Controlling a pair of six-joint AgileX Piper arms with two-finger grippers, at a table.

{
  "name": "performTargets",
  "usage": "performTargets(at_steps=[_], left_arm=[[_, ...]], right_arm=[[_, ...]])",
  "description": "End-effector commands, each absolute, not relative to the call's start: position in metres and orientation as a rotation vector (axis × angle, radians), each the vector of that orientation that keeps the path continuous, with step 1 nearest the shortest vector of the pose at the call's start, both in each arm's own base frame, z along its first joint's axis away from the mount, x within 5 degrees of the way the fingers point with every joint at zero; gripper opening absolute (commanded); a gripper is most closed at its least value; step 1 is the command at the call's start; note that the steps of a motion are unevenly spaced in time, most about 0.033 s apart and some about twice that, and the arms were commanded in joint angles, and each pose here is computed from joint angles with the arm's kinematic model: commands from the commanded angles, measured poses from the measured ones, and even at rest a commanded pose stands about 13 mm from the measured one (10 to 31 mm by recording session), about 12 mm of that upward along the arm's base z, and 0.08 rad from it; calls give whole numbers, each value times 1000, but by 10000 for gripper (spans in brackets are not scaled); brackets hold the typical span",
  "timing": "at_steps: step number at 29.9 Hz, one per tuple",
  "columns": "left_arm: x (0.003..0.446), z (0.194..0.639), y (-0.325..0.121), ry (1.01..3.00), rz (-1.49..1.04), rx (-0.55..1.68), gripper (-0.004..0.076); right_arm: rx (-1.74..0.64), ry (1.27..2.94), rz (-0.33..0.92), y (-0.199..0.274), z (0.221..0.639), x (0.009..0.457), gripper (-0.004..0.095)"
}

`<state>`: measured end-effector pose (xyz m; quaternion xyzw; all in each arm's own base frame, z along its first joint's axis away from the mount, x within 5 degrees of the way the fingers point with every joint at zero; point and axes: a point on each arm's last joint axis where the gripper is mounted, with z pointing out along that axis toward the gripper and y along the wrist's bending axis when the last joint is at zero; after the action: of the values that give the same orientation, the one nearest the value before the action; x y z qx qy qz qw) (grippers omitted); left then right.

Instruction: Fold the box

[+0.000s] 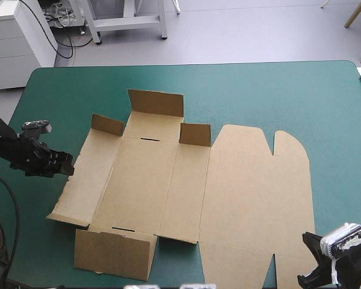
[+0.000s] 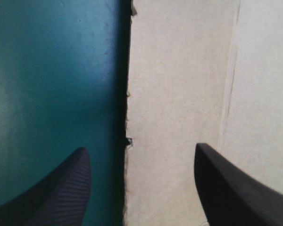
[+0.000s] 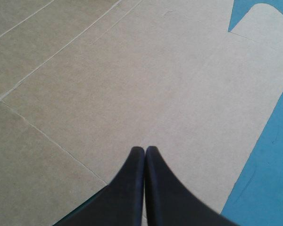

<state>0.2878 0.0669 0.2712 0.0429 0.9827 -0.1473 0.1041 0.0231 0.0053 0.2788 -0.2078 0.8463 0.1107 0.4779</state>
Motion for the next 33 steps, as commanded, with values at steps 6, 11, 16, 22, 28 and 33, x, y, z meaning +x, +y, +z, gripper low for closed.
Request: performTargets(at_steps=[6, 11, 16, 22, 28, 33], left_arm=[[302, 251, 63, 2935, -656, 88, 454], [308, 240, 62, 2937, -736, 75, 454], [302, 228, 56, 2947, -831, 26, 454], [286, 206, 40, 3013, -930, 46, 454], [284, 203, 16, 3038, -957, 156, 428], [284, 204, -5, 3053, -949, 281, 337]], right_arm=[[-496, 1989, 265, 6, 291, 26, -21], [-496, 1989, 265, 6, 291, 26, -21], [-496, 1989, 265, 6, 291, 26, -21], [-496, 1987, 265, 6, 291, 26, -21], [-495, 1986, 266, 6, 291, 26, -21], [-495, 1986, 266, 6, 291, 26, -22]])
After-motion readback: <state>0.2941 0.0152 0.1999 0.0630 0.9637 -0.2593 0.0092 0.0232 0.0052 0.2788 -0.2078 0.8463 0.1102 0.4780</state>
